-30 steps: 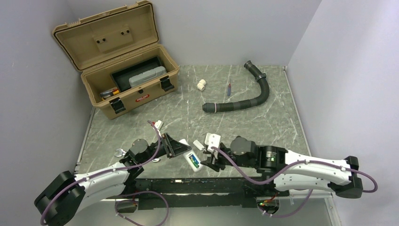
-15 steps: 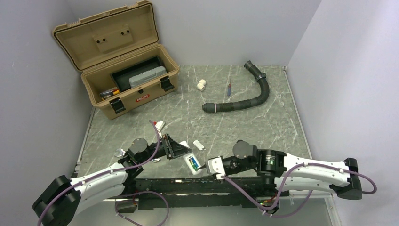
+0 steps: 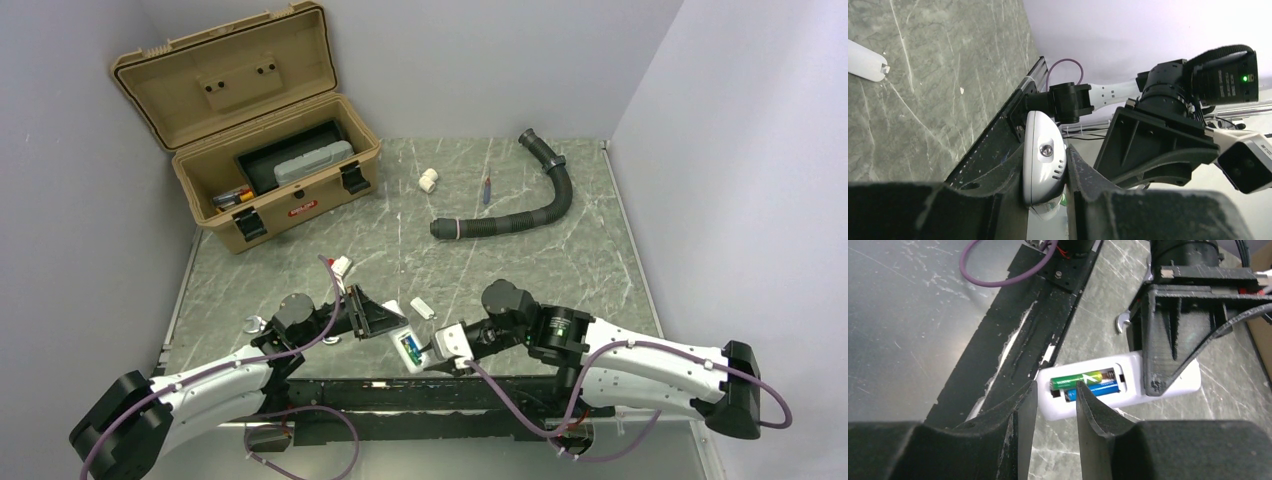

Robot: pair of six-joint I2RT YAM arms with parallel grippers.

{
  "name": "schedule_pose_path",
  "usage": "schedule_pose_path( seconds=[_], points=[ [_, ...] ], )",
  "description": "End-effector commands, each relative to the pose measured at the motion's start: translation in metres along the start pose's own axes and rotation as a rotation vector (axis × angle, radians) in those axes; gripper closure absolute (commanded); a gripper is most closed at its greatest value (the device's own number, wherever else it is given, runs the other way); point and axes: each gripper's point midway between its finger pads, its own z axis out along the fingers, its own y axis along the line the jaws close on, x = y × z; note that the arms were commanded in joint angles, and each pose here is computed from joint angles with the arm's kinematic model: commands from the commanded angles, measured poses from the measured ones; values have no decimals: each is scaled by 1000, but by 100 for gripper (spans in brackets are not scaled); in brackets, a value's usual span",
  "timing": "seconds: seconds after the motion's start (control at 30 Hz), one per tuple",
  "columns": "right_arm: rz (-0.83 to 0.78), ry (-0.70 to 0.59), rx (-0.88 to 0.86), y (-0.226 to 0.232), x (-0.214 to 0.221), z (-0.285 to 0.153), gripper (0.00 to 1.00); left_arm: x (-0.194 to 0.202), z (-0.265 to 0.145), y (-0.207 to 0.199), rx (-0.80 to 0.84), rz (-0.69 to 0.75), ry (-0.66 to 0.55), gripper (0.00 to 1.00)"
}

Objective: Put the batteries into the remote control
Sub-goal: Load the battery into the remote control.

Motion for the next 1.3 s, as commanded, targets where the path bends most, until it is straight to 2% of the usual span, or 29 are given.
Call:
schedule_pose_path(
  seconds=[0.0,0.27,1.27],
  points=[
    [-62,-80,-41,-9,-16,0,64,-3,1,-20,71,21,-3,100],
    [-52,-57,-87,-8,-8,6,67,-3,1,-19,69,18,-5,100],
    [-59,-65,-73,-12,-5,11,70,-4,3,-21,75,20,2,100]
  ],
)
